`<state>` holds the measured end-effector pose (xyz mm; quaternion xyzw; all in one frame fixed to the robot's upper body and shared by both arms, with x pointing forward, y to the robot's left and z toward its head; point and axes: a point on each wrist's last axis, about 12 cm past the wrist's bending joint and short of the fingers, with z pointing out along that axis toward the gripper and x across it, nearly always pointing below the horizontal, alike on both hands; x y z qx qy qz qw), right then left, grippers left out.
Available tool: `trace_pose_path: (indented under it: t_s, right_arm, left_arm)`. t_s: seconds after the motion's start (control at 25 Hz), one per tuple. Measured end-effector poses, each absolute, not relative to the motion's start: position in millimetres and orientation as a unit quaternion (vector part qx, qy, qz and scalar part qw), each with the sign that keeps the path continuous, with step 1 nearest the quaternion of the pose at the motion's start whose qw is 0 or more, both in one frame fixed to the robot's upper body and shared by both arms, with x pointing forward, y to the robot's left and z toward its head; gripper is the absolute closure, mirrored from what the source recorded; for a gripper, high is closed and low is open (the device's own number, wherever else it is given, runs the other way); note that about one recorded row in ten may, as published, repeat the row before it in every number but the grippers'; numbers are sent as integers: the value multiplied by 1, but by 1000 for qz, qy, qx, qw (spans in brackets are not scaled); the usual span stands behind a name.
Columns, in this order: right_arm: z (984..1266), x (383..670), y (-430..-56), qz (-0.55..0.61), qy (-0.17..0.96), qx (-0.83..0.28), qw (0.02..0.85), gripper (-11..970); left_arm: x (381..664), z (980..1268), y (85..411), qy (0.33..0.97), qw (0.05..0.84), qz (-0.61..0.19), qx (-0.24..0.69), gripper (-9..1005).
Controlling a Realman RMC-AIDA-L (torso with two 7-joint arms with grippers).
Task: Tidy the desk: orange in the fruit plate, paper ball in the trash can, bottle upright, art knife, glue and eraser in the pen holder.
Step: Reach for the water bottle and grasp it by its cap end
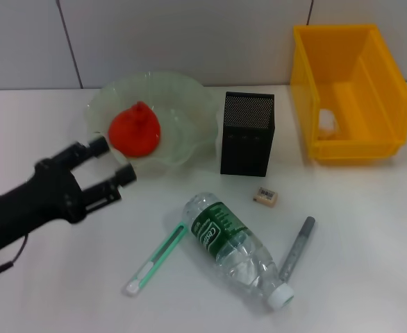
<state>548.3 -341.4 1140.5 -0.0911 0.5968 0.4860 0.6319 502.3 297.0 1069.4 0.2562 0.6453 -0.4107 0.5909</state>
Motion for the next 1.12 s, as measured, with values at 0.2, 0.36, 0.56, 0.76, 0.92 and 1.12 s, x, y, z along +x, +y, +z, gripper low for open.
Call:
trace_pose_path:
  t_s: [0.2,0.36,0.56,0.76,0.92,1.12]
  right_arm:
    - [1147,540,-337,536,627,-149,545,191]
    - [1153,541,-330,552,662,-188,472,191]
    - [1175,553,-319,540,727,-230,358,191]
    - [1199,571,-296,516,786,-261,221,191]
    - [1210,588,-260,463,834,-285,94,192]
    - [1213,598,-232,376,879,-293,13,192]
  left_arm:
    - [502,1071,298,649,577,-416,270,177]
    - [503,1071,299,652,580,-406,272,177]
    - [506,1071,301,653,587,-390,277,177]
    - [508,1070,307,661,589,-368,282,177]
    - [507,1069,309,665,589,-362,283,177]
    - [505,1068,316,666,599,-346,280,177]
